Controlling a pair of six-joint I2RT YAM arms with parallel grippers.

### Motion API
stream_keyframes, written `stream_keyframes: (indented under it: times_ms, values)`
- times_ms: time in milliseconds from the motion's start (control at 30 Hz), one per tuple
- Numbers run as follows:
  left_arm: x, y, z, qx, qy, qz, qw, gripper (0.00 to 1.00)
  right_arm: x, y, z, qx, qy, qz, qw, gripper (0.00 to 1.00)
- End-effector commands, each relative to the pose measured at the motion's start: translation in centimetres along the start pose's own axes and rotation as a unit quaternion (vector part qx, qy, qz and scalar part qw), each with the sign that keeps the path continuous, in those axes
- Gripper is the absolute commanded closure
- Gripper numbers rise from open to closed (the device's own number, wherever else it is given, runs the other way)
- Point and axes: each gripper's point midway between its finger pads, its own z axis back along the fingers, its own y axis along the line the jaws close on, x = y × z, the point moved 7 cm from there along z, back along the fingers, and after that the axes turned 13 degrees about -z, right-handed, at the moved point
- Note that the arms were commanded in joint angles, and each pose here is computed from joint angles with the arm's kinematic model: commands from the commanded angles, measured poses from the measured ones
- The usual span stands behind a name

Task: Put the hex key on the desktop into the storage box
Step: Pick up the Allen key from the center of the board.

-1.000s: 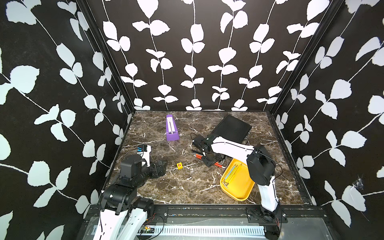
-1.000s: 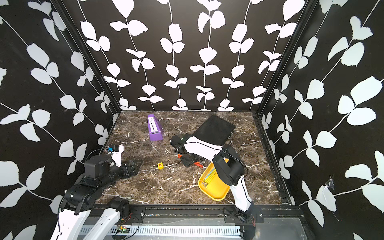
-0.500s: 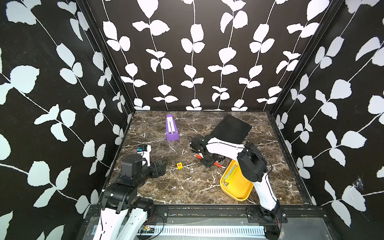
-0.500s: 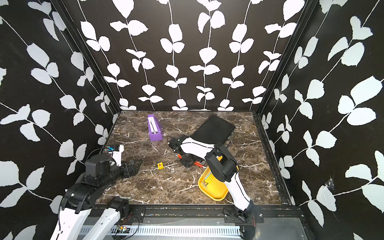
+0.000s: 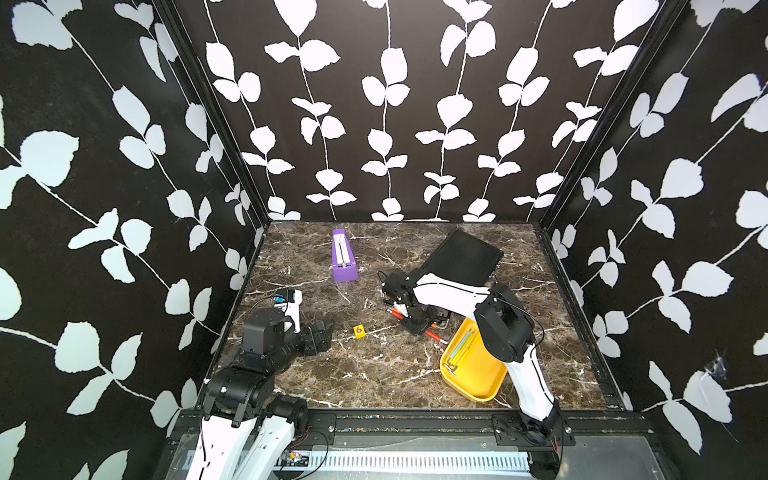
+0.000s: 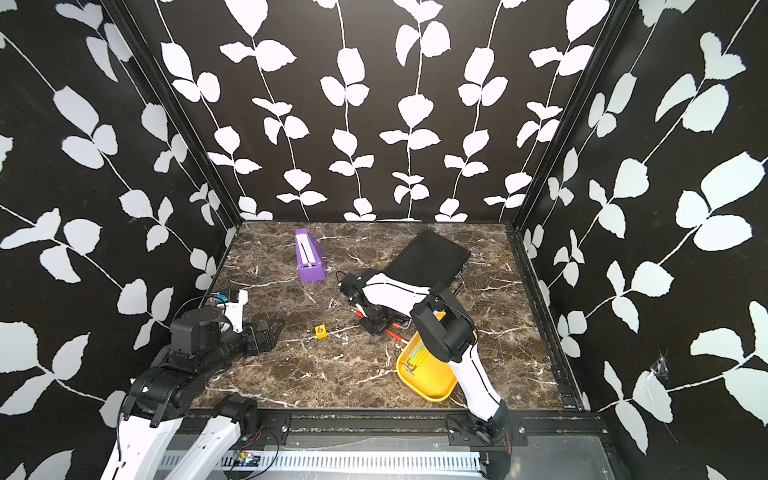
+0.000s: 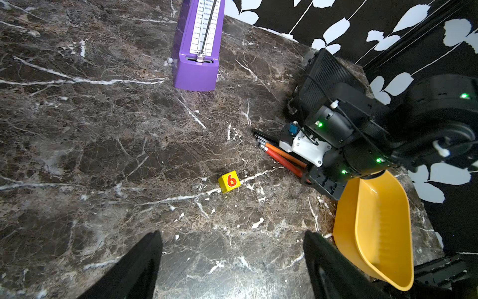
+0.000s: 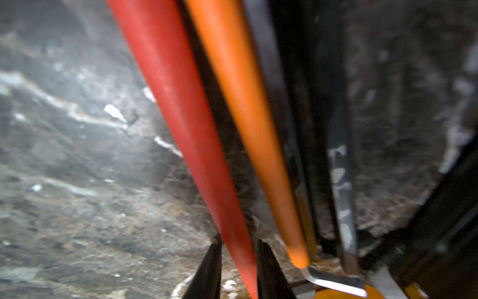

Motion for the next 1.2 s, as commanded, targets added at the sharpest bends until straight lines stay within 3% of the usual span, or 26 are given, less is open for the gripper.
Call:
stream_keyframes:
  times_ms: [0, 333, 633, 900, 1167]
  values:
    - [-0.1, 0.1, -0.3, 0.002, 0.003, -0.002, 1.0, 0.14, -0.4, 0.6, -1.0, 0.012, 0.031, 0.001, 0.999, 0.72]
    - [-0.1, 0.1, -0.3, 0.002, 0.003, -0.003, 1.0, 0.14, 0.0, 1.6, -2.6, 0.021, 0.042, 0.012, 0.999, 0.75]
    - [-0.1, 0.1, -0.3, 0.002, 0.003, -0.002, 1.0, 0.14, 0.4, 2.5, -1.7, 0.02, 0.01, 0.044, 0.999, 0.98]
    - [0.0, 0.1, -0.2, 0.002, 0.002, -0.002, 1.0, 0.14, 1.3, 3.6, 2.9, 0.077, -0.066, 0.016, 0.995, 1.0]
    - [-0.1, 0.0, -0.3, 0.001, 0.002, -0.002, 1.0, 0.14, 0.8, 3.7, 9.1, 0.159, -0.159, -0.044, 0.973, 1.0]
